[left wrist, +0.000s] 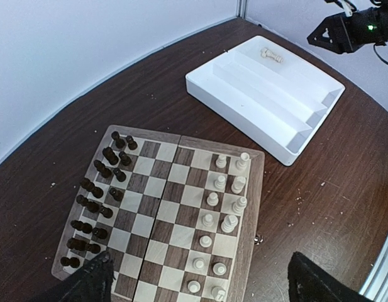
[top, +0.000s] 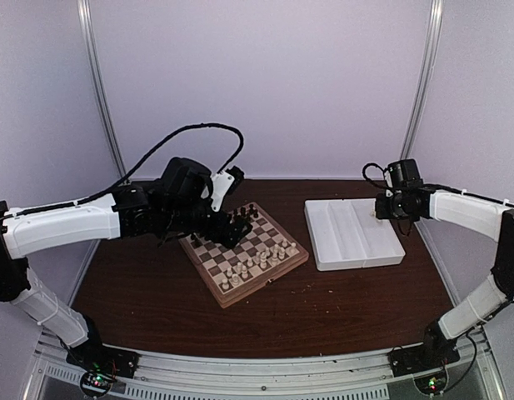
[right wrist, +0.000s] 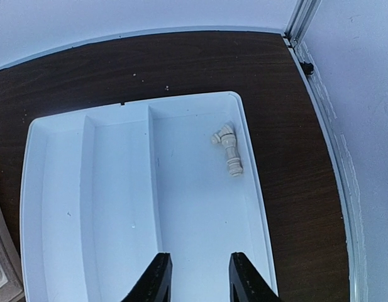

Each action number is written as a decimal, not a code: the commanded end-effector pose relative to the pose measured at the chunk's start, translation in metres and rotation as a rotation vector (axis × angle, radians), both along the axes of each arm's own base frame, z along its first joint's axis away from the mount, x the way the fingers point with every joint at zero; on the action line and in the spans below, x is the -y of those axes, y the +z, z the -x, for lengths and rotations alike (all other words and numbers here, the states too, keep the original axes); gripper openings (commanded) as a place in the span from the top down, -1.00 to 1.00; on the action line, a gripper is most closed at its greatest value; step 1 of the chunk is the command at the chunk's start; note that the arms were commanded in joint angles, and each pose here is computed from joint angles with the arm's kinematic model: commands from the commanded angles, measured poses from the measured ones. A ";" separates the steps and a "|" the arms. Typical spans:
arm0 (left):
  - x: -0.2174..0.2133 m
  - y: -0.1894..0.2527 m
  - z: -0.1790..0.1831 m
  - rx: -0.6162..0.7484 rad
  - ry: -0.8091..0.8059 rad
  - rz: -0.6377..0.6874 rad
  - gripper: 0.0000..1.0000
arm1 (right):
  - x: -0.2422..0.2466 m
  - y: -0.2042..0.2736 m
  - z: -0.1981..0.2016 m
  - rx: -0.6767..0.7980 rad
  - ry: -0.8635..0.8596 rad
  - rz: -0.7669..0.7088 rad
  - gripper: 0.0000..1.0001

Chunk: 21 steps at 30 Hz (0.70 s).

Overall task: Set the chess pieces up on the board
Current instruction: Pick up the chess piece from the storage box.

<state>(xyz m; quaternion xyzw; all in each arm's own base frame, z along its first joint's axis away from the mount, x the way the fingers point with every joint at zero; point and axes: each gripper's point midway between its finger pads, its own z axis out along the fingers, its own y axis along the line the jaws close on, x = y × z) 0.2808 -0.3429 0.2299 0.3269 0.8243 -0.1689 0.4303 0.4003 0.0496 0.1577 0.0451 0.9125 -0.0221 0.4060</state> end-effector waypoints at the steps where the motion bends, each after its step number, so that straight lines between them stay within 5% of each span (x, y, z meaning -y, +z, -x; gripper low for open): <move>1: 0.004 0.016 -0.004 0.034 -0.011 0.065 -0.95 | 0.008 -0.008 -0.021 -0.036 -0.008 0.022 0.34; 21: 0.004 0.015 -0.012 0.085 -0.022 0.049 -0.95 | 0.040 -0.089 -0.077 -0.272 -0.110 0.030 0.52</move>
